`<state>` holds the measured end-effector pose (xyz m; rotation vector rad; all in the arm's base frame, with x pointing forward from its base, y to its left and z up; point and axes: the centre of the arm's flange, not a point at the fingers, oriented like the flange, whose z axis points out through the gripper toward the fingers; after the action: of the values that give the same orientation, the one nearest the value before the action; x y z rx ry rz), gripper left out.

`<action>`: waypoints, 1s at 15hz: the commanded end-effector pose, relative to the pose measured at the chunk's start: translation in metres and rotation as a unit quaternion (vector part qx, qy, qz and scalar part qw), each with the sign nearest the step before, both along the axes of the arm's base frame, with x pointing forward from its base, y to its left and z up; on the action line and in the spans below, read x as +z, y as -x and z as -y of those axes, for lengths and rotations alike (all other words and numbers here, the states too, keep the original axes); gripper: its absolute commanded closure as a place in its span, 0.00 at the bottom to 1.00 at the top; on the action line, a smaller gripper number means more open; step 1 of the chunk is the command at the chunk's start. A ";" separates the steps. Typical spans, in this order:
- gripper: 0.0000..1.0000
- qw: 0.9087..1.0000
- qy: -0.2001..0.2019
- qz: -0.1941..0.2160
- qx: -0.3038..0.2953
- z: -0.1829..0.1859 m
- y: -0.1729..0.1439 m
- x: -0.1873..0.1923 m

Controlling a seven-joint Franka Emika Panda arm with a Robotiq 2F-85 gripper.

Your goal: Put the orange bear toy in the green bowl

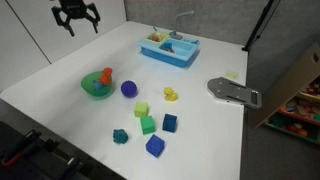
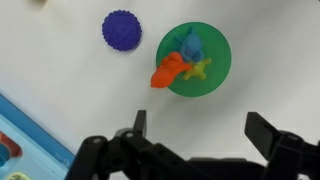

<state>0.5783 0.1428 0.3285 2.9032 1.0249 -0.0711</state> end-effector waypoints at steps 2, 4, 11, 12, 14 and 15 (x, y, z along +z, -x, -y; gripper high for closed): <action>0.00 0.994 0.007 0.015 -0.104 0.024 0.017 0.064; 0.00 0.989 0.001 0.022 -0.144 0.034 0.021 0.091; 0.00 0.966 -0.060 0.004 -0.252 0.050 0.040 0.157; 0.00 0.963 -0.066 0.002 -0.261 0.051 0.042 0.161; 0.00 0.965 -0.090 -0.005 -0.245 0.051 0.046 0.164; 0.00 0.967 -0.071 0.004 -0.246 0.050 0.041 0.155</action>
<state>0.5371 0.0930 0.4838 3.2122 0.2945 -0.0085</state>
